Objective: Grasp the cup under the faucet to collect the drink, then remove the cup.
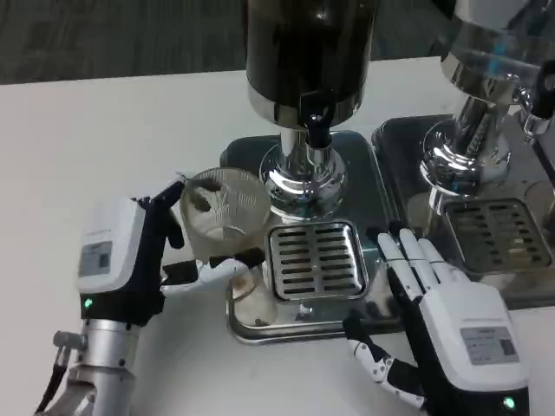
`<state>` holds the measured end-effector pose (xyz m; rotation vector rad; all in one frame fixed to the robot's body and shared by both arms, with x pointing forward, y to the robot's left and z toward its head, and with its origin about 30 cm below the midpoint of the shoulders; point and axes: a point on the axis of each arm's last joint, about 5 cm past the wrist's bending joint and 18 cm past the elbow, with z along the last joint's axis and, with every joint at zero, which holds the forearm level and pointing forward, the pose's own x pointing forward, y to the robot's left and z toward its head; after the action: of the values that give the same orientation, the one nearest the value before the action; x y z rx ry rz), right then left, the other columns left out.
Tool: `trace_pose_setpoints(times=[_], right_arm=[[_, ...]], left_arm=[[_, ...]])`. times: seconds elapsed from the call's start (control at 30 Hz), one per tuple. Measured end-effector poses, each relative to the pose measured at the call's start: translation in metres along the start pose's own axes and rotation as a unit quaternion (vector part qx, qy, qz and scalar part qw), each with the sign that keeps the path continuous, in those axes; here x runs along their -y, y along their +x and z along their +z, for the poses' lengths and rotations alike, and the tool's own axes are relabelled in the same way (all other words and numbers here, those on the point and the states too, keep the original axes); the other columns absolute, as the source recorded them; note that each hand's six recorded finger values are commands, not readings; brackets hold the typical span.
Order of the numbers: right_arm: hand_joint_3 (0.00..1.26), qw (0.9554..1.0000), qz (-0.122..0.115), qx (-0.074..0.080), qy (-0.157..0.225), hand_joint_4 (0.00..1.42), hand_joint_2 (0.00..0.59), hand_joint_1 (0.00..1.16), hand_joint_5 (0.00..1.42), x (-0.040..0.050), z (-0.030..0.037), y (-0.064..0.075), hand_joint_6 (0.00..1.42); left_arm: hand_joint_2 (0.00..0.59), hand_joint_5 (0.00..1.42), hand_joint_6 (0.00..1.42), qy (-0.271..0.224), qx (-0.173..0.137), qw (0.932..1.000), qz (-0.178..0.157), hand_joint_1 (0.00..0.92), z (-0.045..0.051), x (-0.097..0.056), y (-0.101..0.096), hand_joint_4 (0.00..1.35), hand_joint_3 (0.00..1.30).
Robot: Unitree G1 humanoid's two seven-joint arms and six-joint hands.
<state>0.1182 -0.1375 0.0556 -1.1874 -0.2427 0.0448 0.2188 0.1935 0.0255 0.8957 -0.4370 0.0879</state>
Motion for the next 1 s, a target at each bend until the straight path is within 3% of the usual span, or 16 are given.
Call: trace_pose_setpoints(times=[0.23, 0.37, 0.6, 1.0], right_arm=[[0.08, 1.0000, -0.008, -0.005, 0.002, 0.03, 0.395, 0.48, 0.08, 0.0011, 0.0028, -0.001, 0.24], [0.08, 0.9997, -0.017, -0.016, -0.003, 0.03, 0.396, 0.49, 0.08, 0.0009, 0.0033, -0.003, 0.24], [0.07, 0.9995, -0.010, -0.031, -0.004, 0.03, 0.396, 0.49, 0.07, -0.0008, 0.0035, -0.009, 0.24], [0.07, 0.9993, -0.013, -0.035, 0.000, 0.03, 0.388, 0.50, 0.07, -0.0012, 0.0055, -0.008, 0.24]], left_arm=[[0.038, 1.06, 1.27, -0.011, 0.001, 0.9994, -0.032, 0.508, 0.0076, 0.010, 0.011, 0.84, 0.70], [0.040, 1.06, 1.27, -0.016, 0.004, 0.9986, -0.051, 0.524, 0.0124, 0.016, 0.015, 0.84, 0.70], [0.036, 1.07, 1.28, -0.020, 0.015, 0.9963, -0.082, 0.542, 0.0253, 0.028, 0.026, 0.84, 0.69], [0.001, 1.12, 1.34, -0.015, 0.020, 0.9945, -0.102, 0.638, 0.0394, 0.040, 0.036, 0.89, 0.74]])
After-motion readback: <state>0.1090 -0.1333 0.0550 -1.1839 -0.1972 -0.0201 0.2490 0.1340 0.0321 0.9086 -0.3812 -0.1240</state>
